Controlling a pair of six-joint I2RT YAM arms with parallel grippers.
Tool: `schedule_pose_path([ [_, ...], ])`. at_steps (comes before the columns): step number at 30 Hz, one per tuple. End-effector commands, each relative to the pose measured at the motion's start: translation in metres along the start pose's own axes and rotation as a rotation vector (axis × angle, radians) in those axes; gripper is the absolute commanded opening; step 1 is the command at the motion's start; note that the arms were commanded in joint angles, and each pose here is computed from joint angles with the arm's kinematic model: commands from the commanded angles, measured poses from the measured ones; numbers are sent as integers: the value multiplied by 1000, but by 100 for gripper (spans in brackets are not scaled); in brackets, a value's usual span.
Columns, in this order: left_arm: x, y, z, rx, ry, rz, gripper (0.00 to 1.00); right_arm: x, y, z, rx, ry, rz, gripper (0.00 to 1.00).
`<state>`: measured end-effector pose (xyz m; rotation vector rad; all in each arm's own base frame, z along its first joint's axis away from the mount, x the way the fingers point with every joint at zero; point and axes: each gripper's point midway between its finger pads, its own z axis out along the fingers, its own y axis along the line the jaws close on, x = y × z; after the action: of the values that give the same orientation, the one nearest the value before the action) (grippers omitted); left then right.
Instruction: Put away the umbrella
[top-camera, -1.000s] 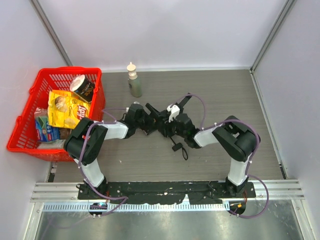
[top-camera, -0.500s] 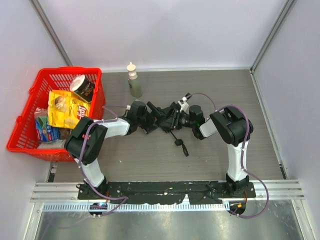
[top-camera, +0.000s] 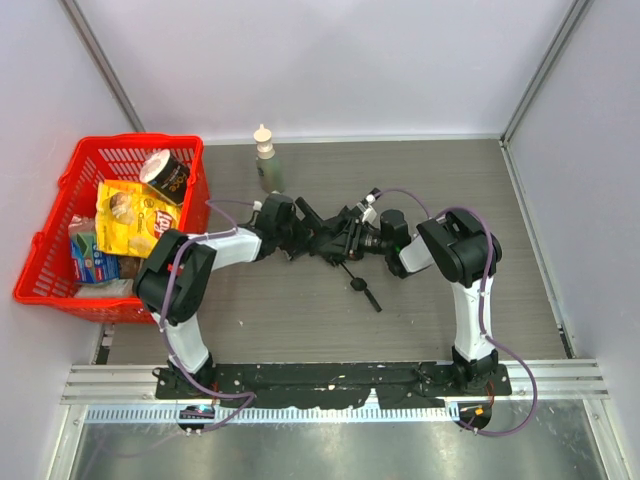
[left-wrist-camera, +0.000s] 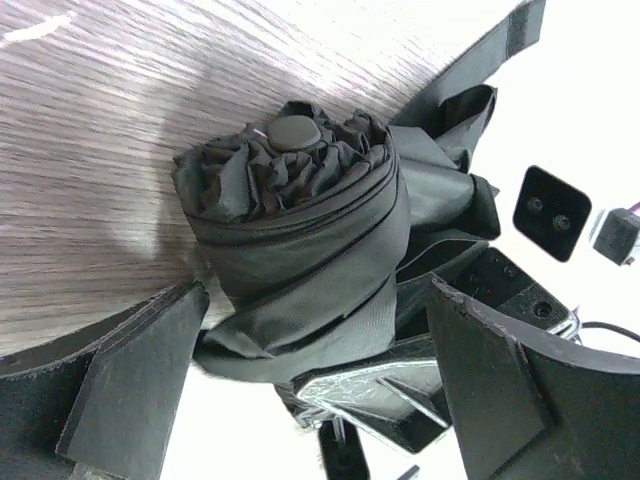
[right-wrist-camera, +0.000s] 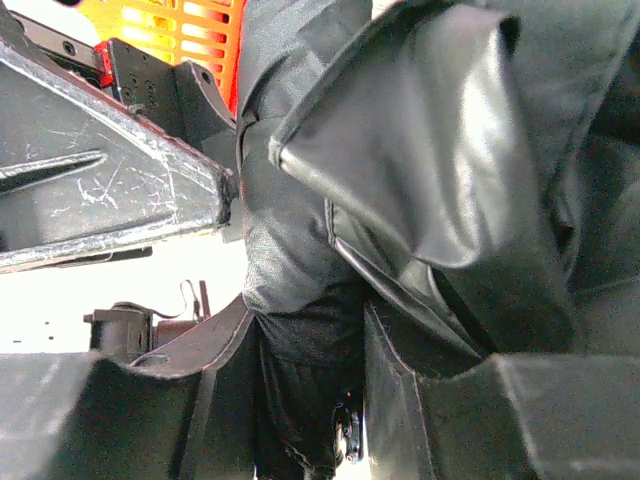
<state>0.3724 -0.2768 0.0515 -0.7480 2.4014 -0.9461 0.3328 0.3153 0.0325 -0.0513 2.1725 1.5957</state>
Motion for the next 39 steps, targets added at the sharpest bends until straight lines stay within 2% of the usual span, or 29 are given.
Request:
schedule_pose_path([
  [1,-12,61,-4,-233,-42,94,100,69,-52,-14,198,203,246,1],
  [5,7,75,12,-309,68,50,100,65,-54,-12,215,213,215,1],
  [7,16,80,18,-315,83,-3,98,62,-53,-10,209,210,189,1],
  [10,22,89,24,-353,67,1,94,57,-51,-6,199,207,173,1],
  [16,30,102,33,-360,65,-37,74,45,-34,-2,141,200,129,1],
  [20,31,103,34,-351,46,-20,64,41,-25,-2,124,216,105,1],
  [22,30,103,35,-337,35,-12,52,42,-23,-3,117,228,97,1],
  [23,30,103,35,-330,33,-4,40,42,-22,-4,121,231,91,1],
  [24,30,104,34,-331,31,1,23,45,-25,-5,134,244,88,1],
  [25,30,105,33,-339,29,3,10,44,-25,-6,146,240,81,1],
  [26,30,107,33,-340,34,1,6,45,-27,-7,159,243,80,4],
  [29,35,105,34,-326,60,13,0,39,-25,-10,194,224,58,26],
  [32,41,109,30,-329,84,6,0,24,-22,-18,283,205,-33,56],
  [34,42,109,28,-326,90,12,0,12,-12,-26,331,194,-96,66],
  [37,42,103,26,-308,95,33,0,-6,2,-42,429,179,-209,70],
  [39,42,103,25,-309,100,40,0,-22,23,-51,470,173,-355,71],
])
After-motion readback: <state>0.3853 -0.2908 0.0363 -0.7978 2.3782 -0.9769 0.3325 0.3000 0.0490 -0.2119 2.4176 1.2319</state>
